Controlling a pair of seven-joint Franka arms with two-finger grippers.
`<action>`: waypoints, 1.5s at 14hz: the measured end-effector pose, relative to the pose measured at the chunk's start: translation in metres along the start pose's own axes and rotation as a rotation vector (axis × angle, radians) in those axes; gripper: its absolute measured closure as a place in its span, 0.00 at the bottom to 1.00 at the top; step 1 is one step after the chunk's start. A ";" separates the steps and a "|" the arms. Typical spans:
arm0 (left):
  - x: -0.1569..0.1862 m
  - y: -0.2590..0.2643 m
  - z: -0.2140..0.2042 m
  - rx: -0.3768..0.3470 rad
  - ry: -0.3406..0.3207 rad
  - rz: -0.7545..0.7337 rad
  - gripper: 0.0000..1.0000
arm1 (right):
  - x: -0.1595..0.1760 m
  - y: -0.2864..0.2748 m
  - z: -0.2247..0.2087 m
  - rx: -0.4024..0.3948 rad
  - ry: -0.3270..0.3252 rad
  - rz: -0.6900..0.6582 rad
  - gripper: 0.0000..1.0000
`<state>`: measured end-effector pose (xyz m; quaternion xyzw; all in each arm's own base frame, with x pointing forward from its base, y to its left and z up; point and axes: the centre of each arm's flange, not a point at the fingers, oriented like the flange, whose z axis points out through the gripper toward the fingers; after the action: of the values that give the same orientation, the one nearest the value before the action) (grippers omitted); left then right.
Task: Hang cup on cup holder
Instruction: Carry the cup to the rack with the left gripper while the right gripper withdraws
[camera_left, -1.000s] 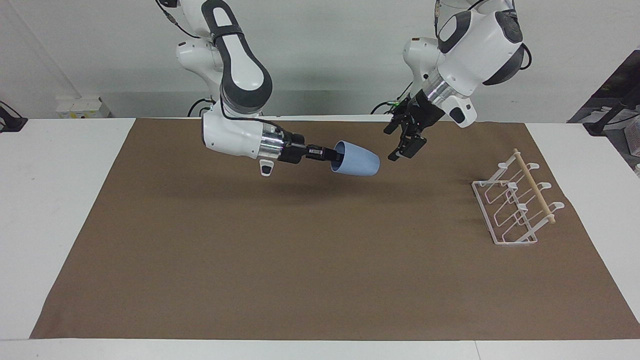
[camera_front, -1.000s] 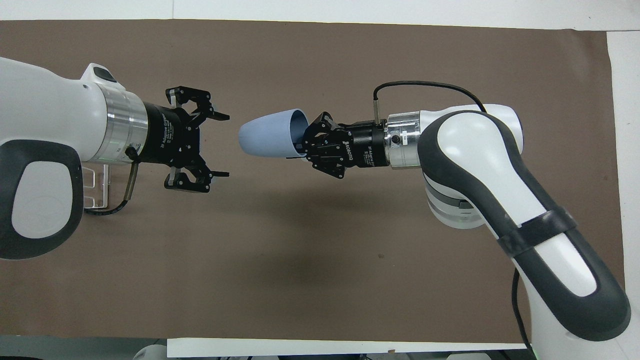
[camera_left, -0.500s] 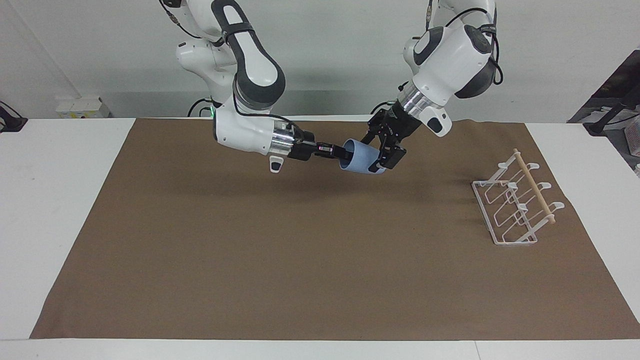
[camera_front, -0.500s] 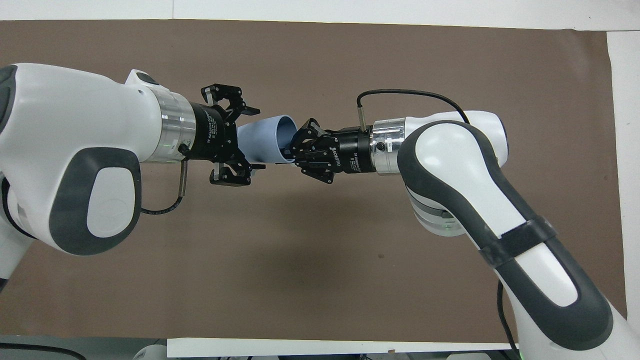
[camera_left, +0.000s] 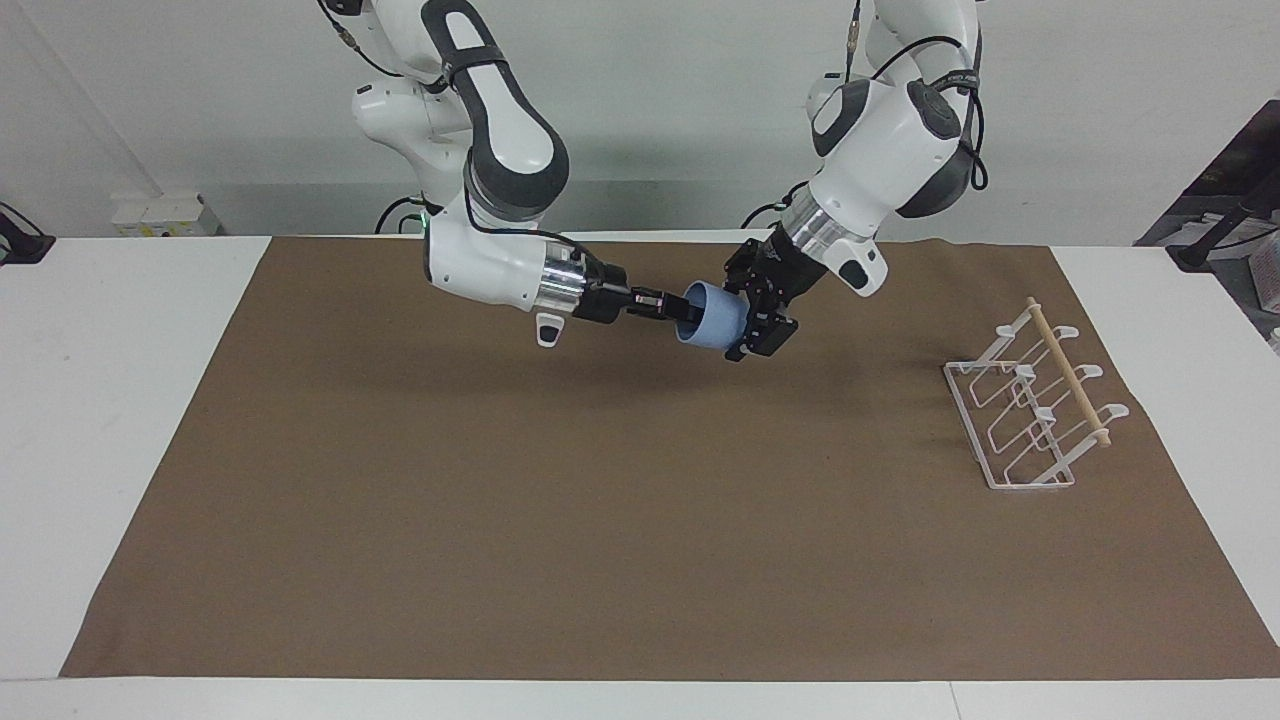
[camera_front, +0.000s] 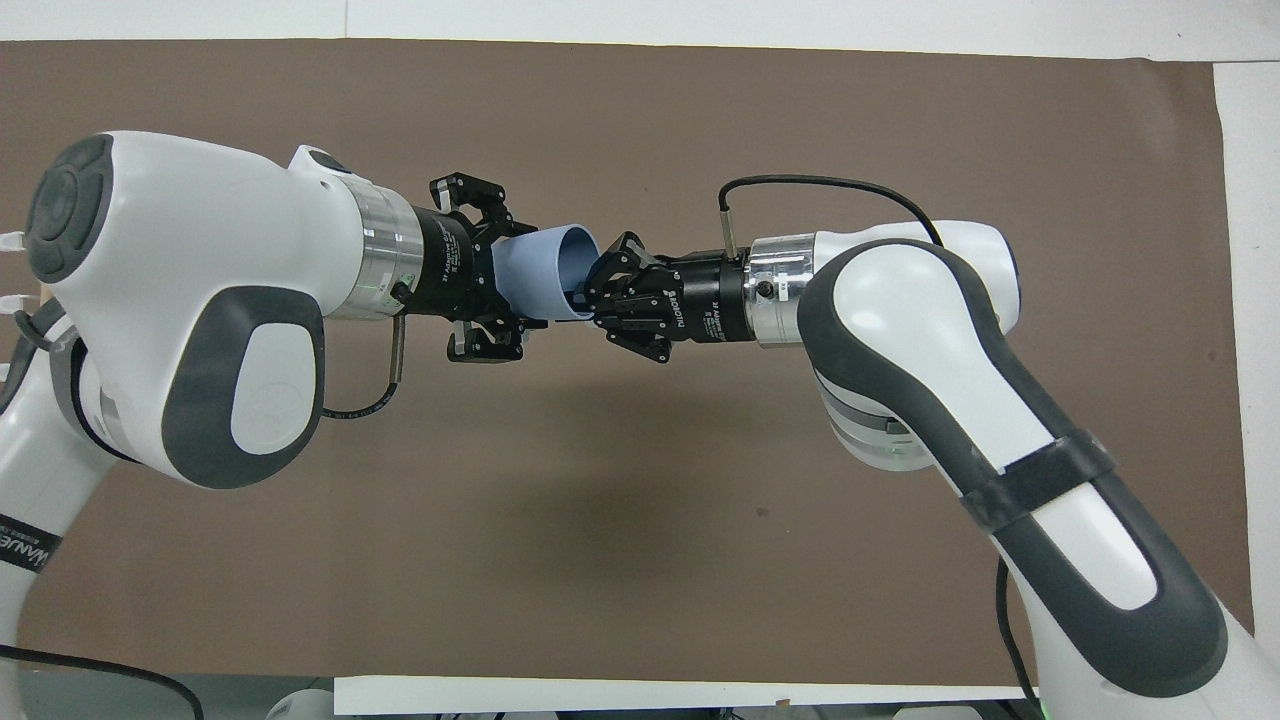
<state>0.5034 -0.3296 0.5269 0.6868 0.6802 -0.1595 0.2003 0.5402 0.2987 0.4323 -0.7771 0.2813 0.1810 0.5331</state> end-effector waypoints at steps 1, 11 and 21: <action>0.000 0.000 0.000 -0.001 0.000 0.002 0.22 | 0.000 0.000 0.000 0.000 0.000 0.001 0.96; -0.001 0.003 -0.010 -0.004 0.037 0.016 0.22 | -0.012 -0.033 -0.067 -0.071 0.148 -0.174 0.24; 0.151 0.054 -0.072 -0.062 0.923 0.179 0.22 | 0.022 -0.018 -0.277 -0.798 0.524 -0.422 0.00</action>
<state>0.5570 -0.1621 0.5183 0.7357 0.6406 0.2008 -0.0899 0.5638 0.0403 0.5339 -0.9788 0.1517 -0.0378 0.1320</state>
